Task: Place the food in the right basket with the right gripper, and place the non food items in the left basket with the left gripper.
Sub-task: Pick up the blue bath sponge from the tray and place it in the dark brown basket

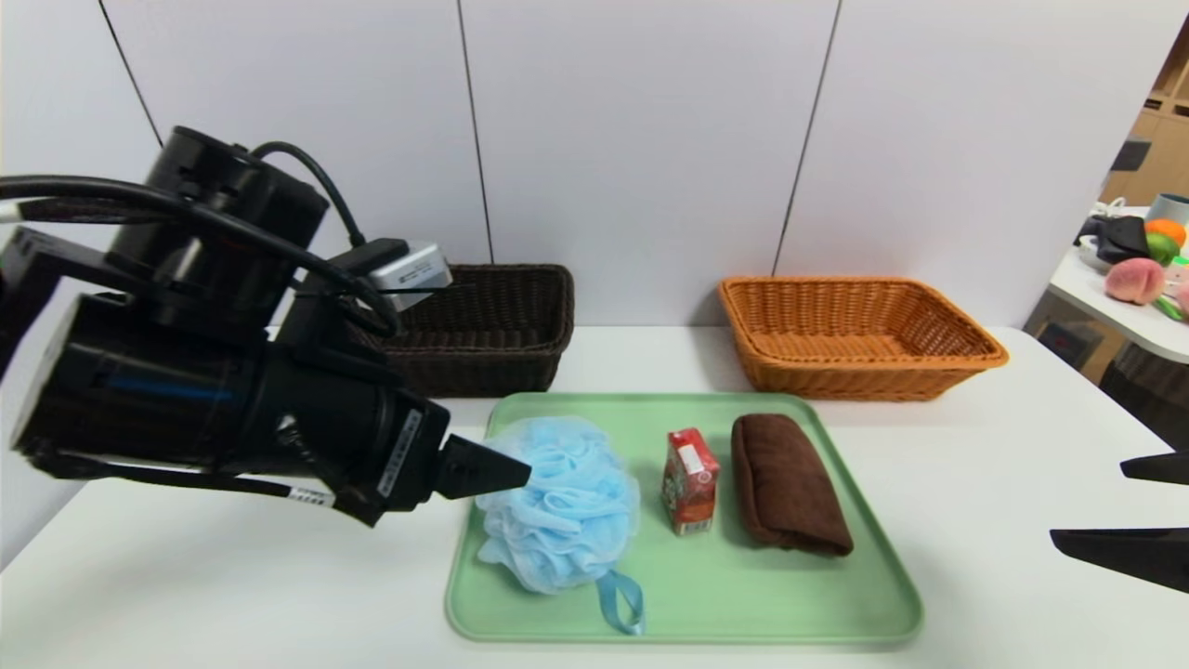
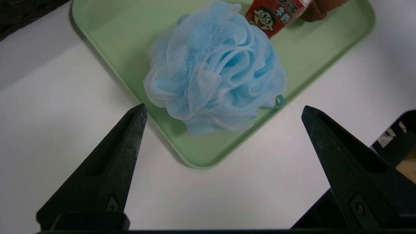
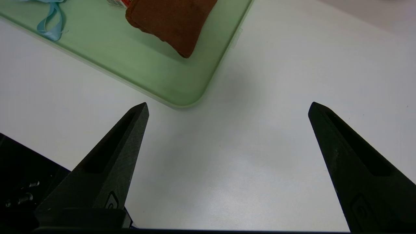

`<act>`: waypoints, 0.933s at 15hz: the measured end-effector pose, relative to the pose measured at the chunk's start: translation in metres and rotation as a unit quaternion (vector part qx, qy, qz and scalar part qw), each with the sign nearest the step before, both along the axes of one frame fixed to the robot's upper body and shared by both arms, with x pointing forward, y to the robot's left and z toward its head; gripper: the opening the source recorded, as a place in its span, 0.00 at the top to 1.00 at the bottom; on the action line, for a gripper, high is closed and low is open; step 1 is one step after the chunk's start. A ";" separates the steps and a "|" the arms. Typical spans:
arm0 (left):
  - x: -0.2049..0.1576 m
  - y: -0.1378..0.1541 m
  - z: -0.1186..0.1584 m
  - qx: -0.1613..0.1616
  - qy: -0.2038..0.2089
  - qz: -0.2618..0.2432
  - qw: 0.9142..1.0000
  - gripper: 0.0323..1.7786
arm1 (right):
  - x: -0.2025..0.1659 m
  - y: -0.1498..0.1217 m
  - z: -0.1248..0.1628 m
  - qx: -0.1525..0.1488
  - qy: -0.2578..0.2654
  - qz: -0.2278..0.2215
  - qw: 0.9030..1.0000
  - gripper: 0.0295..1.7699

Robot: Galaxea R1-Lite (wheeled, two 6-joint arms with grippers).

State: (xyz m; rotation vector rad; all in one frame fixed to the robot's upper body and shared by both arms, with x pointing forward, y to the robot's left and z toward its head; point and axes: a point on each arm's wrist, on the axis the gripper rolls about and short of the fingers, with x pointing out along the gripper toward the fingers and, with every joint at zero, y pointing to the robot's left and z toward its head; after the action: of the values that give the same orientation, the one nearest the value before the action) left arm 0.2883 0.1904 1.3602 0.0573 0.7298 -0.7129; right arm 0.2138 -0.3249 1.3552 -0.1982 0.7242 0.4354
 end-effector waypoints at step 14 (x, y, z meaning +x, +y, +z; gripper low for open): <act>0.047 -0.058 -0.057 0.073 0.100 0.079 0.989 0.05 | -0.001 0.000 0.005 0.002 -0.010 -0.002 1.000 0.04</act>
State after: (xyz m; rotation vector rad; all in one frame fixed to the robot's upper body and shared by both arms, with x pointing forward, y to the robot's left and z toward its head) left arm 0.3353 0.1322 1.3036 0.0620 0.9673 -0.5179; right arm 0.2127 -0.3251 1.3603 -0.1966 0.7028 0.4316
